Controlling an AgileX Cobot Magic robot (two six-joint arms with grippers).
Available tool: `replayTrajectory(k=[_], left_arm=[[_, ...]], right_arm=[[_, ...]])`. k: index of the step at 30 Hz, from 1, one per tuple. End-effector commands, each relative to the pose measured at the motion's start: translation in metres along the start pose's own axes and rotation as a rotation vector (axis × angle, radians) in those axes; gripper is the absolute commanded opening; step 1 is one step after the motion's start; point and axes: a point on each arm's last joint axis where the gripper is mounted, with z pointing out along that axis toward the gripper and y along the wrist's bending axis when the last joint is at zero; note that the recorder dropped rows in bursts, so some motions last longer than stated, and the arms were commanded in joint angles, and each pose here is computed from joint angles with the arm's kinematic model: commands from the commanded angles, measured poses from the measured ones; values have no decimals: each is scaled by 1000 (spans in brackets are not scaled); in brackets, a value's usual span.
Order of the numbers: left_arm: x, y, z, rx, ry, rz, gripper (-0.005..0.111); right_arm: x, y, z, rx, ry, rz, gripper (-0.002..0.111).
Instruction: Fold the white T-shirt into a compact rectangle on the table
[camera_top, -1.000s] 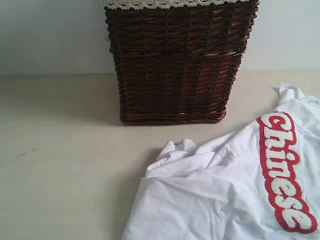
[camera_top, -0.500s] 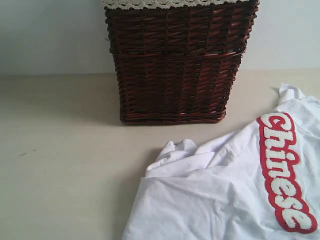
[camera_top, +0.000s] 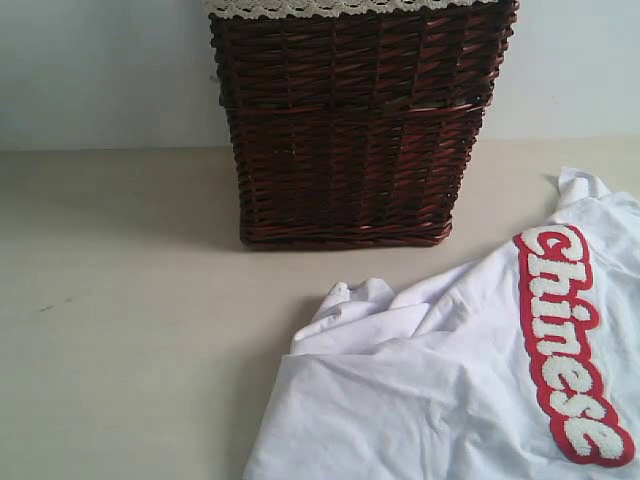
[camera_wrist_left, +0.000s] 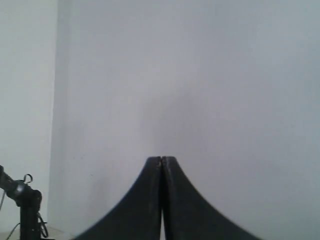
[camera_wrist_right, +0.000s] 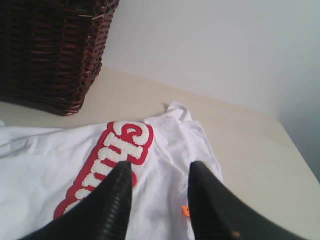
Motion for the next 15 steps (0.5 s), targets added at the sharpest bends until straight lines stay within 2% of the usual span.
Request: replayTrajectory(k=[1, 4, 7, 8, 9, 10, 12, 14, 15], left_arm=[[-3, 8, -1, -93, -37, 28, 0], [3, 9, -1, -96, 27, -13, 0], [20, -3, -3, 26, 217, -123, 0], [24, -8, -4, 69, 262, -127, 0], [26, -14, -5, 144, 292, -93, 0], [27, -21, -7, 232, 291, -2, 0], [27, -34, -11, 420, 251, 240, 0], [29, -45, -18, 567, 261, 251, 0], [29, -48, -20, 606, 259, 256, 0]], right_arm=[[0, 0, 0, 3, -4, 0, 36], [0, 0, 0, 3, -4, 0, 36], [0, 0, 0, 3, -4, 0, 36], [0, 0, 0, 3, -4, 0, 36], [0, 0, 0, 3, -4, 0, 36], [0, 0, 0, 3, -4, 0, 36], [0, 0, 0, 3, -4, 0, 36], [0, 0, 0, 3, -4, 0, 36], [0, 0, 0, 3, -4, 0, 36]])
